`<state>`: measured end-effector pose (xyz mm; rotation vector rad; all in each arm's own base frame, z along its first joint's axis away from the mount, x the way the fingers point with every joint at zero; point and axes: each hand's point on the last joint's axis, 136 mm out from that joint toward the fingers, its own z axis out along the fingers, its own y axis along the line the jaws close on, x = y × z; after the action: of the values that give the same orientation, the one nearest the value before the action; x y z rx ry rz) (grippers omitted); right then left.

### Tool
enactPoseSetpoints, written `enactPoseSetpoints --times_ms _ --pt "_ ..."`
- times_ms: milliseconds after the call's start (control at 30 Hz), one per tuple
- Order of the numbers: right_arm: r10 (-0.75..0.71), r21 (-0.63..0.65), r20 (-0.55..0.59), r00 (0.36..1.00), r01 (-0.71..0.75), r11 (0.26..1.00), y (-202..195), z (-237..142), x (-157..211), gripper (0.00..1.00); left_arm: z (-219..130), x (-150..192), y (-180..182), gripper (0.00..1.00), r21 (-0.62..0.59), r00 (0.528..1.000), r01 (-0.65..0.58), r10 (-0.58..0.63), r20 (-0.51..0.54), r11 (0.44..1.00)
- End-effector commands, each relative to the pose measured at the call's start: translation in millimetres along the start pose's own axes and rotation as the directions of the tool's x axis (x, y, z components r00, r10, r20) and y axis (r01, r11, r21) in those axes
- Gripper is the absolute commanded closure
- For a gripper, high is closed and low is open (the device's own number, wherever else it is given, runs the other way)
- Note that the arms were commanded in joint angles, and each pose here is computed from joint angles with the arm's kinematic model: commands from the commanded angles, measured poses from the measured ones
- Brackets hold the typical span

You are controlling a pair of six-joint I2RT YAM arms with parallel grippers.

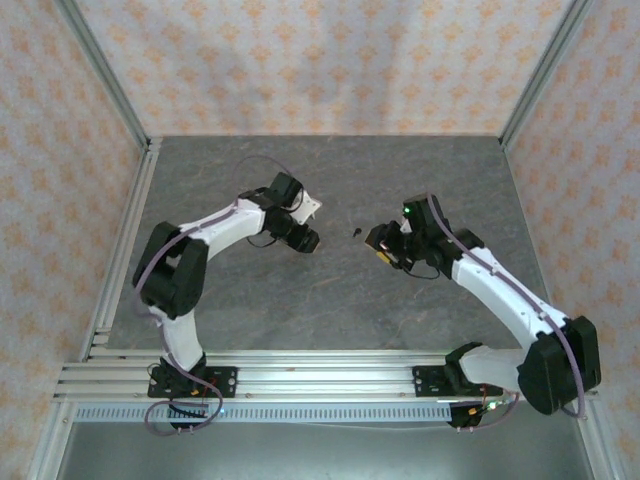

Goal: Insert the wireless bluetooth earbuds into the charging case

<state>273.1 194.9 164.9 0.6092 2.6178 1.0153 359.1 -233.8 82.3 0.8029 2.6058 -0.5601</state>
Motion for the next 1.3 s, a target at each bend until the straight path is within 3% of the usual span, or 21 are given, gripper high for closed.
enactPoseSetpoints --times_ms 0,200,367,667,900,1133,1267 --pt "-0.053 -0.082 -0.076 0.996 0.047 0.996 30.1 0.2 2.5 0.52 -30.0 -21.5 -33.6 0.53 0.112 0.980 -0.136 0.117 0.162 0.984" --pt "-0.067 -0.171 -0.126 0.990 0.045 0.984 57.0 -0.4 3.4 0.47 -69.3 -15.1 -69.4 0.53 0.143 0.930 -0.296 0.251 0.268 0.945" --pt "-0.152 -0.228 -0.185 0.971 0.108 0.968 77.9 -3.6 18.6 0.44 -82.9 -1.2 -96.3 0.54 0.151 0.898 -0.399 0.353 0.262 0.904" --pt "-0.238 -0.272 -0.304 0.922 0.156 0.950 87.8 0.0 59.7 0.43 -98.9 -6.6 -125.0 0.54 0.151 0.867 -0.443 0.380 0.321 0.884" --pt "-0.244 -0.255 -0.323 0.915 0.164 0.953 81.6 6.8 64.0 0.43 -103.7 -10.0 -131.7 0.53 0.151 0.860 -0.454 0.388 0.332 0.878" --pt "-0.253 -0.265 -0.344 0.904 0.165 0.950 86.1 11.7 64.6 0.56 -105.2 -11.4 -136.6 0.53 0.147 0.853 -0.468 0.403 0.332 0.871" --pt "-0.254 -0.267 -0.355 0.900 0.163 0.950 86.0 14.0 66.3 0.70 -107.7 -13.2 -136.5 0.53 0.135 0.848 -0.474 0.410 0.336 0.870"
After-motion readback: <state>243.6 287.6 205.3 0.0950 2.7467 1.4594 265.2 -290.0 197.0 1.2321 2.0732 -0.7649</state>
